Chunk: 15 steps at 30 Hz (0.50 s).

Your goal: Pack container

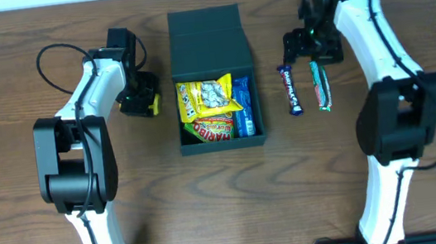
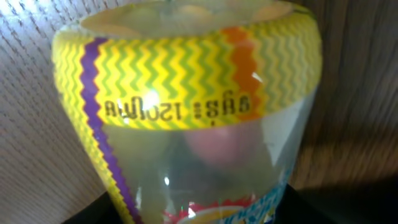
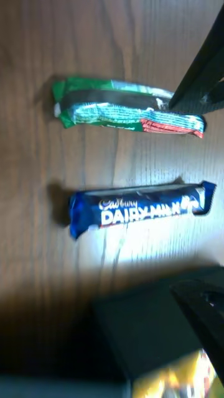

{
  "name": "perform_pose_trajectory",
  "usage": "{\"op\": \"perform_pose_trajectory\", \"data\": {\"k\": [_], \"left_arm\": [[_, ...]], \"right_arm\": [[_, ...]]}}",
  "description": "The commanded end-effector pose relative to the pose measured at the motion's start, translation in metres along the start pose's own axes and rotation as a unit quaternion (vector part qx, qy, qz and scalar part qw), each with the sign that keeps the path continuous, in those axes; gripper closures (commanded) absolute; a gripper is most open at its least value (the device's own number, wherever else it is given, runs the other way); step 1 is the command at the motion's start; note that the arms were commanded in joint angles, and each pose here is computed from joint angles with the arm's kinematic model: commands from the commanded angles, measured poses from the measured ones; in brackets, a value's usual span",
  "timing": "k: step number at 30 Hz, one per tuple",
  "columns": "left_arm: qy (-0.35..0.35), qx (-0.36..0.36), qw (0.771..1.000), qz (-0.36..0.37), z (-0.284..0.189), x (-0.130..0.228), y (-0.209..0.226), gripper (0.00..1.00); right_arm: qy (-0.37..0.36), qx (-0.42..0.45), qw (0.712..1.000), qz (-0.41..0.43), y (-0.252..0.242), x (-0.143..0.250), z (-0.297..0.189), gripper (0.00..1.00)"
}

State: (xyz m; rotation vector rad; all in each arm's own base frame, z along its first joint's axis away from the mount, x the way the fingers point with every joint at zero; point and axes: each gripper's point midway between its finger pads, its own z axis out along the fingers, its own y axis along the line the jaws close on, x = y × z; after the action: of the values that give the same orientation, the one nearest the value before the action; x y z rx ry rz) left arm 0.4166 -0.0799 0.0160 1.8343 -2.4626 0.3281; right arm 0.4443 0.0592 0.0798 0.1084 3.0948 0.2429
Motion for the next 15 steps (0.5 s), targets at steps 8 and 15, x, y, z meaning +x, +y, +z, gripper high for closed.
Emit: {"op": "perform_pose_trajectory", "data": {"k": [8, 15], "left_arm": [[-0.032, -0.037, 0.992, 0.114, 0.003, -0.013, 0.014, 0.85], [-0.108, -0.096, 0.976, 0.163, -0.043, -0.036, 0.021, 0.94]], "right_arm": [[0.064, 0.009, 0.997, -0.039, 0.004, 0.016, 0.046, 0.32], [0.06, 0.043, 0.993, -0.092, 0.025, 0.018, 0.056, 0.41]]}}
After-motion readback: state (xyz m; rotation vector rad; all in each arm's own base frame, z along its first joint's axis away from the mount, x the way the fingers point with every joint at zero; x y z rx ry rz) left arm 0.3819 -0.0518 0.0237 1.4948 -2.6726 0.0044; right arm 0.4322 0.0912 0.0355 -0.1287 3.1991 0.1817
